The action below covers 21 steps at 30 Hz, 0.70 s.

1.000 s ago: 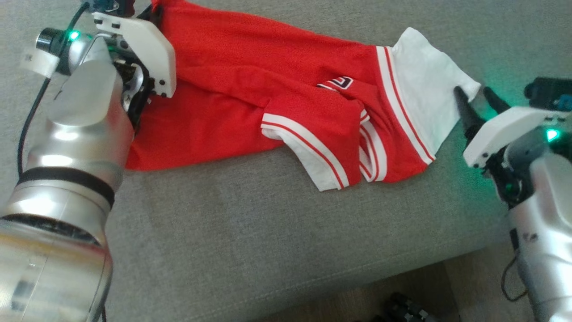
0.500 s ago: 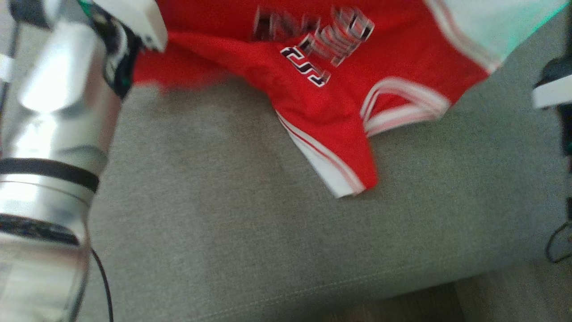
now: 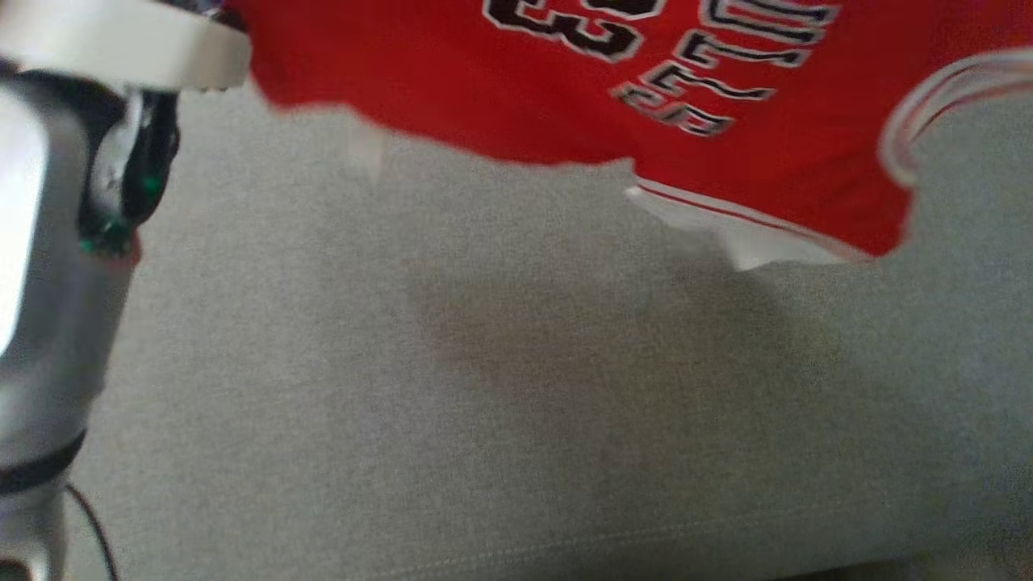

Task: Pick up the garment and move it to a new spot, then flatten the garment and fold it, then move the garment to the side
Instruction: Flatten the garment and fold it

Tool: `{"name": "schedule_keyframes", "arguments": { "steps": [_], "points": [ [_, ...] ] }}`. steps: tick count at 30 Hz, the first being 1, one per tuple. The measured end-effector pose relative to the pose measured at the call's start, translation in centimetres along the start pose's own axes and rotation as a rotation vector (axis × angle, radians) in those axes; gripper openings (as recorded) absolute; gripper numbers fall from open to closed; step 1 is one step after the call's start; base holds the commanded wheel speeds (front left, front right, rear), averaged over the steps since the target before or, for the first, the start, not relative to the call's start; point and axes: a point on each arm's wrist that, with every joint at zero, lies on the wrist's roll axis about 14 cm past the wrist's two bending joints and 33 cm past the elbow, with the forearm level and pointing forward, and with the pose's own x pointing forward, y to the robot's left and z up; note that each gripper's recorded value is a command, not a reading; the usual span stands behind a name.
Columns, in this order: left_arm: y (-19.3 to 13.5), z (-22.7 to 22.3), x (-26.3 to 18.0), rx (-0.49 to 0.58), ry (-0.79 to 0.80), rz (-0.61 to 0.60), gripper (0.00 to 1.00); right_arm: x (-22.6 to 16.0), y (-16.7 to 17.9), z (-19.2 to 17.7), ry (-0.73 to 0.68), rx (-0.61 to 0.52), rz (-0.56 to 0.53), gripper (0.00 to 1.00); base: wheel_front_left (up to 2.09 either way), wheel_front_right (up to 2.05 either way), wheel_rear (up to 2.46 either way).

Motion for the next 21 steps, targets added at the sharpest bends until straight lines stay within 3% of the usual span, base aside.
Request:
{"name": "schedule_keyframes", "arguments": {
  "steps": [4, 8, 14, 21],
  "points": [
    [-0.2, 5.8, -1.1, 0.040, -0.080, -0.008, 0.00, 1.6, -1.0, 6.0, -0.131, -0.023, 0.005, 0.00, 0.00, 0.00, 0.00],
    [0.2, 8.6, -2.3, 0.067, -0.089, -0.007, 0.00, 2.7, -1.2, 7.7, -0.147, 0.016, 0.022, 0.00, 0.00, 0.00, 0.00],
    [0.9, 7.8, -2.6, 0.046, -0.044, 0.009, 0.00, 3.8, -1.2, 2.7, 0.007, 0.085, 0.028, 0.00, 0.00, 0.00, 0.00],
    [2.4, -0.3, -2.3, -0.048, 0.132, 0.068, 0.00, 5.5, 1.3, -5.9, 0.222, 0.169, 0.077, 0.00, 0.00, 0.00, 0.00]
  ]
}}
